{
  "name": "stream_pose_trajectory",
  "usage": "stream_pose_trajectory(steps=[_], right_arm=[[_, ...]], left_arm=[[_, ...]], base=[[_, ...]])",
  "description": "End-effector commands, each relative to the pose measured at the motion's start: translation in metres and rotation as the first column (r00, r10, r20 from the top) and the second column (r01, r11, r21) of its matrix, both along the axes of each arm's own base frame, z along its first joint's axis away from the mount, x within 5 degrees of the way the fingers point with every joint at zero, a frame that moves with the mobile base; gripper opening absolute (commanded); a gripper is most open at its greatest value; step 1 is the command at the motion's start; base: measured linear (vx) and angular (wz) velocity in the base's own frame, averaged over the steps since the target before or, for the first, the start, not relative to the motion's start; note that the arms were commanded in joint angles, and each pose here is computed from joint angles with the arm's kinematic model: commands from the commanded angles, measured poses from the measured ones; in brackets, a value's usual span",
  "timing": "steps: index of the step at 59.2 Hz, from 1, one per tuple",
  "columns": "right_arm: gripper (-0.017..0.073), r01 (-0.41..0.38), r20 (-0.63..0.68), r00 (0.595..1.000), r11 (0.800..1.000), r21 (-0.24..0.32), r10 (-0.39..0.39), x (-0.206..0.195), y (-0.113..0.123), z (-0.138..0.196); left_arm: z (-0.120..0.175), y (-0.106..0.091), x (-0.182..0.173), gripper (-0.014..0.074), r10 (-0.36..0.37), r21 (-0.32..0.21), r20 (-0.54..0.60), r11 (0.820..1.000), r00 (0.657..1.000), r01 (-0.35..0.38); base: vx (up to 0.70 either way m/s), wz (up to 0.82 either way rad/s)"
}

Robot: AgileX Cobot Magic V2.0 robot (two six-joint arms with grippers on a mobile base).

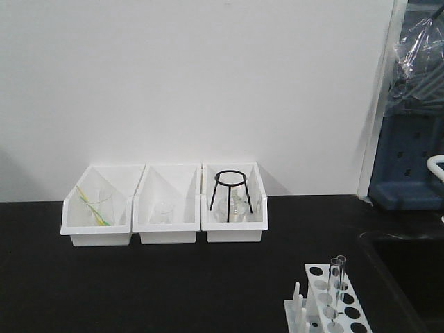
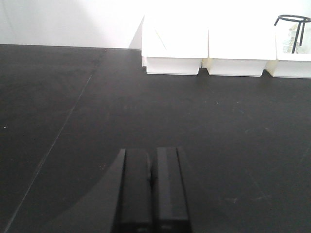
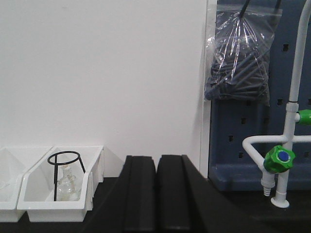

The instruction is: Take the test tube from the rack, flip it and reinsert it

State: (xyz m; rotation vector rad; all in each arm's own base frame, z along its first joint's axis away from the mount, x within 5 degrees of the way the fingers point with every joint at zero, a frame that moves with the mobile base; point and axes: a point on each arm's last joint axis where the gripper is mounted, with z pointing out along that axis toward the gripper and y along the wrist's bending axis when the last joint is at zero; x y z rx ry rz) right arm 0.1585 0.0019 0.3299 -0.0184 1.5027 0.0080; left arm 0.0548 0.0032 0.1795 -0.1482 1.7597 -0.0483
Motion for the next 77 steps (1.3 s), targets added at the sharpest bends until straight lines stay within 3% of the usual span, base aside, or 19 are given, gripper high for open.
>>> stream_pose_trajectory(steps=[1, 8, 18, 28, 34, 40, 46, 53, 60, 77], right_arm=[[0.0065, -0.002, 0.104, 0.995, 1.0, -0.007, 0.003, 0.002, 0.0, 0.017], [0.02, -0.002, 0.099, 0.995, 1.0, -0.007, 0.003, 0.004, 0.0, 0.016], [0.0484, -0.003, 0.091, 0.996, 1.0, -0.007, 0.003, 0.007, 0.0, 0.015], [0.0636, -0.006, 0.106, 0.994, 1.0, 0.011, 0.005, 0.008, 0.0, 0.015], [0.0636, -0.026, 0.111, 0.994, 1.0, 0.008, 0.024, 0.016, 0.002, 0.01], [0.0619, -0.117, 0.101, 0.988, 0.993, -0.034, 0.12, 0.025, 0.011, -0.019], [0.0591, -0.284, 0.077, 0.956, 0.959, 0.006, 0.283, 0.032, 0.025, -0.056], [0.0565, -0.396, 0.029, 0.918, 0.917, 0.053, 0.395, 0.041, 0.035, -0.09], [0.0555, -0.421, 0.001, 0.906, 0.903, 0.088, 0.422, 0.058, 0.037, -0.111], [0.0553, -0.43, -0.008, 0.903, 0.902, 0.033, 0.43, 0.112, 0.039, -0.127]], left_arm=[[0.007, -0.001, 0.001, -0.0006, -0.012, -0.001, 0.08, 1.0, 0.997, 0.012], [0.007, -0.001, 0.001, -0.0006, -0.012, -0.001, 0.08, 1.0, 0.997, 0.012], [0.007, -0.001, 0.001, -0.0006, -0.012, -0.001, 0.08, 1.0, 0.997, 0.012], [0.007, -0.001, 0.001, -0.0006, -0.012, -0.001, 0.08, 1.0, 0.997, 0.012], [0.007, -0.001, 0.001, -0.0006, -0.012, -0.001, 0.08, 1.0, 0.997, 0.012], [0.007, -0.001, 0.001, -0.0006, -0.012, -0.001, 0.08, 1.0, 0.997, 0.012], [0.007, -0.001, 0.001, -0.0006, -0.012, -0.001, 0.08, 1.0, 0.997, 0.012], [0.007, -0.001, 0.001, -0.0006, -0.012, -0.001, 0.08, 1.0, 0.997, 0.012], [0.007, -0.001, 0.001, -0.0006, -0.012, -0.001, 0.08, 1.0, 0.997, 0.012], [0.007, -0.001, 0.001, -0.0006, -0.012, -0.001, 0.08, 1.0, 0.997, 0.012]], base=[[0.0, 0.0], [0.0, 0.0], [0.0, 0.0], [0.0, 0.0], [0.0, 0.0], [0.0, 0.0], [0.0, 0.0], [0.0, 0.0], [0.0, 0.0], [0.0, 0.0]])
